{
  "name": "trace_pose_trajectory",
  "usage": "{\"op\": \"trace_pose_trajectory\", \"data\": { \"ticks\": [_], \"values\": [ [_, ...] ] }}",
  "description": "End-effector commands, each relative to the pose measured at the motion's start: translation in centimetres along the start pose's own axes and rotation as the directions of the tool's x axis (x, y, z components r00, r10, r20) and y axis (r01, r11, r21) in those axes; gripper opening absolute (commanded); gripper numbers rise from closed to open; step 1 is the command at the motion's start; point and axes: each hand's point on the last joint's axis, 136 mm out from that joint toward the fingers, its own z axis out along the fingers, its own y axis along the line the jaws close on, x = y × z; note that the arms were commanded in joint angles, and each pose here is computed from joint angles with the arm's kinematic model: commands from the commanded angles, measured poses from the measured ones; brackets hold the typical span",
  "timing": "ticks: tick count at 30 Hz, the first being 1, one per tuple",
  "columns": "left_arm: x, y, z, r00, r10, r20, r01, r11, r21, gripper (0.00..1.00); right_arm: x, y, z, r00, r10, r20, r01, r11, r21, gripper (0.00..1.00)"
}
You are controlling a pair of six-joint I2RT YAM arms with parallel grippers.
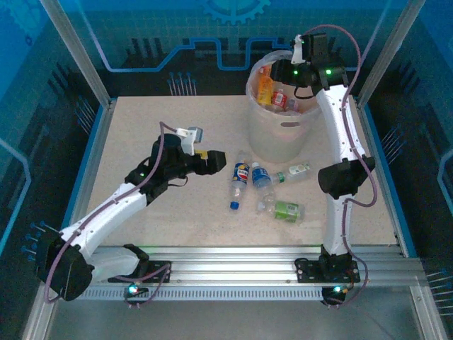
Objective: Put the plastic bottles in the bin
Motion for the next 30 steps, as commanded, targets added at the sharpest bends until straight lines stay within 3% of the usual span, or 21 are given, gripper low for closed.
{"op": "trace_pose_trajectory", "data": {
  "ticks": [1, 7, 17, 23, 30],
  "values": [
    [0.3, -0.2, 0.7, 1.0, 0.022, -0.016, -0.022, 1.0, -0.011, 0.99, 0.3, -0.1, 1.8, 1.0, 0.022, -0.017, -0.023, 0.998, -0.054, 0.48],
    [1.2, -0.3, 2.0, 0.999, 0.021, -0.045, -0.022, 1.0, -0.009, 0.99, 1.7, -1.2, 4.1, 0.997, 0.044, -0.065, -0.046, 0.998, -0.032, 0.52],
    [2.5, 0.5, 3.9, 0.996, 0.015, -0.089, -0.021, 0.997, -0.071, 0.99, 4.6, -4.8, 6.4, 0.988, 0.069, -0.141, -0.052, 0.991, 0.122, 0.39],
    [3.9, 1.0, 4.7, 0.993, 0.018, -0.121, -0.032, 0.993, -0.113, 0.99, 6.0, -4.8, 6.3, 0.98, 0.069, -0.189, -0.044, 0.991, 0.129, 0.37],
    [5.8, 1.4, 5.5, 0.985, 0.028, -0.169, -0.053, 0.988, -0.144, 0.99, 4.1, -2.0, 3.2, 0.99, 0.021, -0.138, -0.013, 0.998, 0.06, 0.48]
  ]
}}
